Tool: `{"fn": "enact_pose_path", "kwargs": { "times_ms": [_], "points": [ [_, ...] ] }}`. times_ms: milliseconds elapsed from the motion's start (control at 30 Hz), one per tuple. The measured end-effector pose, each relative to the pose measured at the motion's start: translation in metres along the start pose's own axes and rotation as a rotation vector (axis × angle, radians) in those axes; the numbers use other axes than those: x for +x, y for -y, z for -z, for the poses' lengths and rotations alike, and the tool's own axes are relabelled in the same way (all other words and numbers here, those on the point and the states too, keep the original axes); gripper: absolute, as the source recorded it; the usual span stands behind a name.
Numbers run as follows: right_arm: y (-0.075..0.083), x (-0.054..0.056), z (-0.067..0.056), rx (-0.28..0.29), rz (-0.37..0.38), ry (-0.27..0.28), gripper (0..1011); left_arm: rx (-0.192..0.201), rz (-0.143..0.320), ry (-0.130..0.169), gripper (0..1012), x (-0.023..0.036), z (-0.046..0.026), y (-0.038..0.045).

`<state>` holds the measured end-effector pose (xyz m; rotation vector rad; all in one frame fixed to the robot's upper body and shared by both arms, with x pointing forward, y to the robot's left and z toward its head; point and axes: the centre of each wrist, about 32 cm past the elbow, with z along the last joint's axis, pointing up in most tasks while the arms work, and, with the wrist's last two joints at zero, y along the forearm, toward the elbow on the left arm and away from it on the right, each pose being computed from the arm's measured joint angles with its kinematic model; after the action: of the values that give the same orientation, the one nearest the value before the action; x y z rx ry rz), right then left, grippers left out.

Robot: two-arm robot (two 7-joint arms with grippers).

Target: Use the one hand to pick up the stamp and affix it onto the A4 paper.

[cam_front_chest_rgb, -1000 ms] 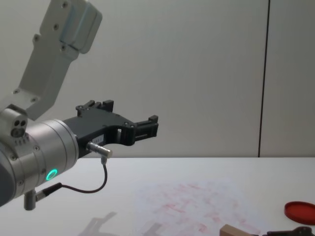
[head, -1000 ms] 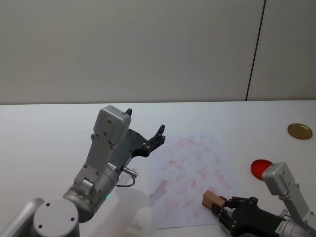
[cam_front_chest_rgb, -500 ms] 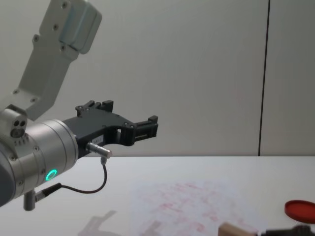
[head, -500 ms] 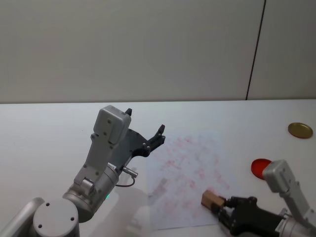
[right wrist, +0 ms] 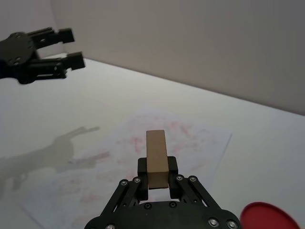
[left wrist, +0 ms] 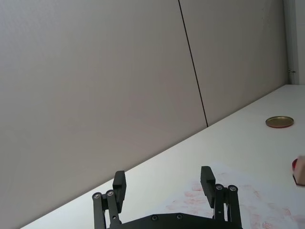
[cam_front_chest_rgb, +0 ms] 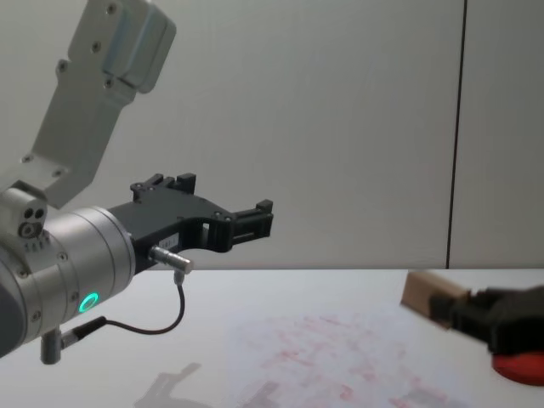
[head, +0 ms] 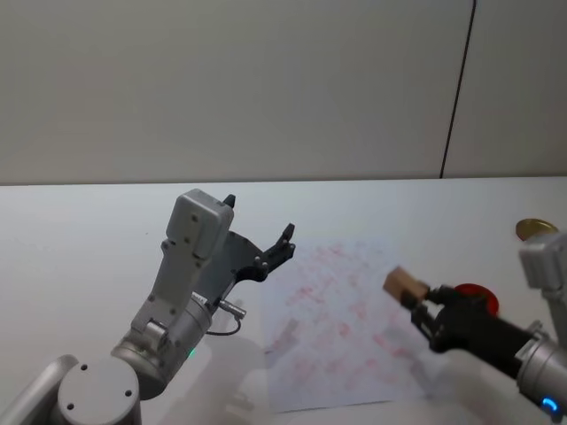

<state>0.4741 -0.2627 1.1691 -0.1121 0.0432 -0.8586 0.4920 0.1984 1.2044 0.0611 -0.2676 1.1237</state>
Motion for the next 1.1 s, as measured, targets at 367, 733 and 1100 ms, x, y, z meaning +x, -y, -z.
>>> {"fn": "enact_pose_path", "kwargs": {
  "times_ms": [367,733,1100],
  "points": [
    [0.003,0.018,-0.008,0.031,0.149,0.030,216,0.000,0.000,0.000,993,0.0000,0.0000,0.0000],
    [0.005,0.039,0.000,-0.010,0.266,0.056,217,0.000,0.000,0.000,993,0.0000,0.0000,0.0000],
    [0.005,0.050,0.012,-0.057,0.302,0.039,217,0.000,0.000,0.000,993,0.0000,0.0000,0.0000]
  ]
}}
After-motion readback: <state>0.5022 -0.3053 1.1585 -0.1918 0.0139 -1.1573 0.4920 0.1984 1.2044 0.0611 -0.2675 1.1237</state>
